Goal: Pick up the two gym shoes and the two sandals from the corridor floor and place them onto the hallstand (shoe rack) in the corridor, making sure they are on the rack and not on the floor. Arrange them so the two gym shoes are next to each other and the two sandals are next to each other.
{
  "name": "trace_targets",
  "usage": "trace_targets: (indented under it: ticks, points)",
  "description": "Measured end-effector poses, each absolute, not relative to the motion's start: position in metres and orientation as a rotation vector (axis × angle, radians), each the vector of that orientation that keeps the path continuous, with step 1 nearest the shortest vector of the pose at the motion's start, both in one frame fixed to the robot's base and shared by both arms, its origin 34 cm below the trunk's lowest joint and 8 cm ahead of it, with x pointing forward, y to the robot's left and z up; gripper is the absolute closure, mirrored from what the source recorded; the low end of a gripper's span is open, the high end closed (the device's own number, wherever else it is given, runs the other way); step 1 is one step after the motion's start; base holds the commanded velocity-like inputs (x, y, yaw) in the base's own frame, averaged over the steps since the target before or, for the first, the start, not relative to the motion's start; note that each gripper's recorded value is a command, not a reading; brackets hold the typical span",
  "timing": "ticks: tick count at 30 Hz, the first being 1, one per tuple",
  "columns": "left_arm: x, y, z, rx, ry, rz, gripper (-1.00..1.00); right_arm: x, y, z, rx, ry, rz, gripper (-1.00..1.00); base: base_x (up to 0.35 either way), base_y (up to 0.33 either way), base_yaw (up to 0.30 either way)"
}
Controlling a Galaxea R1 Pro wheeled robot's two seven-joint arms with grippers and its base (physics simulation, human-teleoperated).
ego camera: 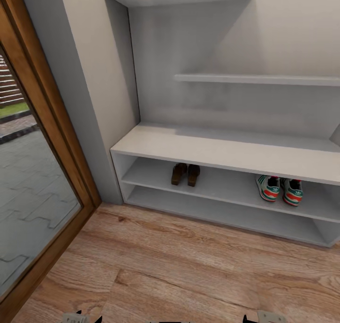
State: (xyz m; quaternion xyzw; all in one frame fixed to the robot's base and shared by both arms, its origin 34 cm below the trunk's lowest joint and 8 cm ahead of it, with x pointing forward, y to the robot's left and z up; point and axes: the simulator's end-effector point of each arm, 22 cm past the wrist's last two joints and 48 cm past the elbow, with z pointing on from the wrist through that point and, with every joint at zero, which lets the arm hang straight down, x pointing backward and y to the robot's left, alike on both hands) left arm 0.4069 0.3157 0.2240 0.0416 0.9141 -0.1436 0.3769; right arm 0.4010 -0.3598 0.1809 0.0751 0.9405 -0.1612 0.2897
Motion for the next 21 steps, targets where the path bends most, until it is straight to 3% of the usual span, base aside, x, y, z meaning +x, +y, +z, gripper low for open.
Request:
trace_targets:
  ticks: [21]
  points:
    - [0.407, 0.316, 0.224, 0.109, 2.338, -0.367, -1.00, 0.402, -0.319, 0.176, 0.210, 2.523, -0.360, -1.00, 0.000, 0.000, 0.000]
